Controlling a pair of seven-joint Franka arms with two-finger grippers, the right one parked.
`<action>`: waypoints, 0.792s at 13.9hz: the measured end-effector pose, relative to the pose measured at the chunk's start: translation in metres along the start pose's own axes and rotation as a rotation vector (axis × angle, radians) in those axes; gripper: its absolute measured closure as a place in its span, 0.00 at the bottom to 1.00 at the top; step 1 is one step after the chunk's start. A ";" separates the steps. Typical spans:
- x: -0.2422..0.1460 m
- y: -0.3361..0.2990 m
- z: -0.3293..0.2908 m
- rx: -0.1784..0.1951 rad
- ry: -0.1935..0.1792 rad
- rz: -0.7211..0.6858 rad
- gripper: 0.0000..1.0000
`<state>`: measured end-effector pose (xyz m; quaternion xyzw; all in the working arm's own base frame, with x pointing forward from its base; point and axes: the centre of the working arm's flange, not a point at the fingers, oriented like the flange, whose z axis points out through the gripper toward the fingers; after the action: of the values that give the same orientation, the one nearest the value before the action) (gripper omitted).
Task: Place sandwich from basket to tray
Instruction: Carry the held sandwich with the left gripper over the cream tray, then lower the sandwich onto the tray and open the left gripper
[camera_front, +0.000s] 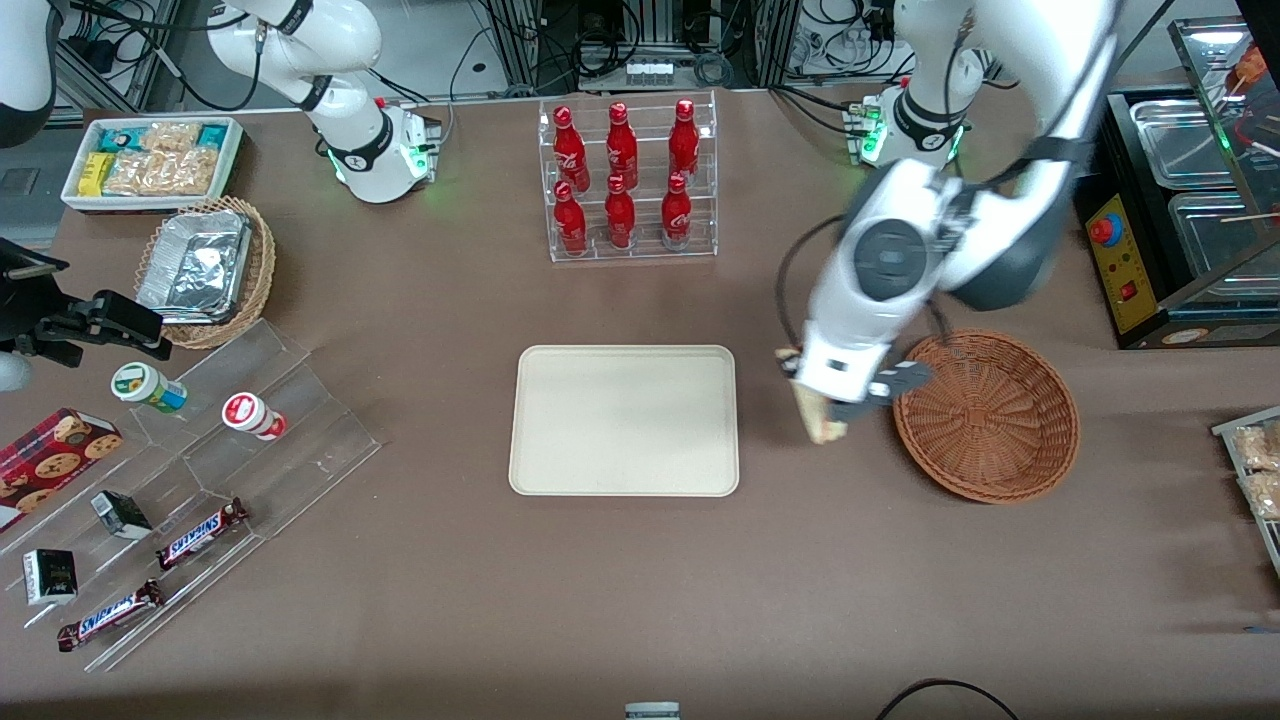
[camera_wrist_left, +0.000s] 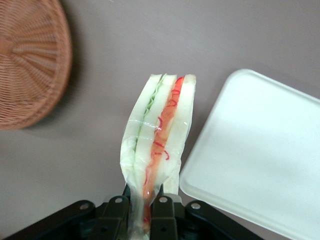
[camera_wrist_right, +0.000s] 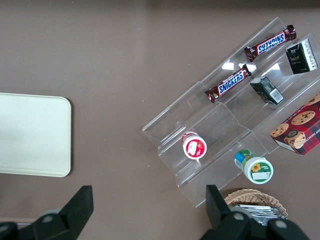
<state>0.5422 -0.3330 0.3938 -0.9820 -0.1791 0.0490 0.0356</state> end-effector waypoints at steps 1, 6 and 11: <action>-0.006 0.015 0.004 -0.011 0.000 0.024 0.85; -0.046 0.081 0.053 0.032 0.083 0.171 0.85; -0.068 0.114 0.100 0.005 0.109 0.229 0.85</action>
<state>0.5072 -0.4580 0.2901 -0.9971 -0.0637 -0.0002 0.0418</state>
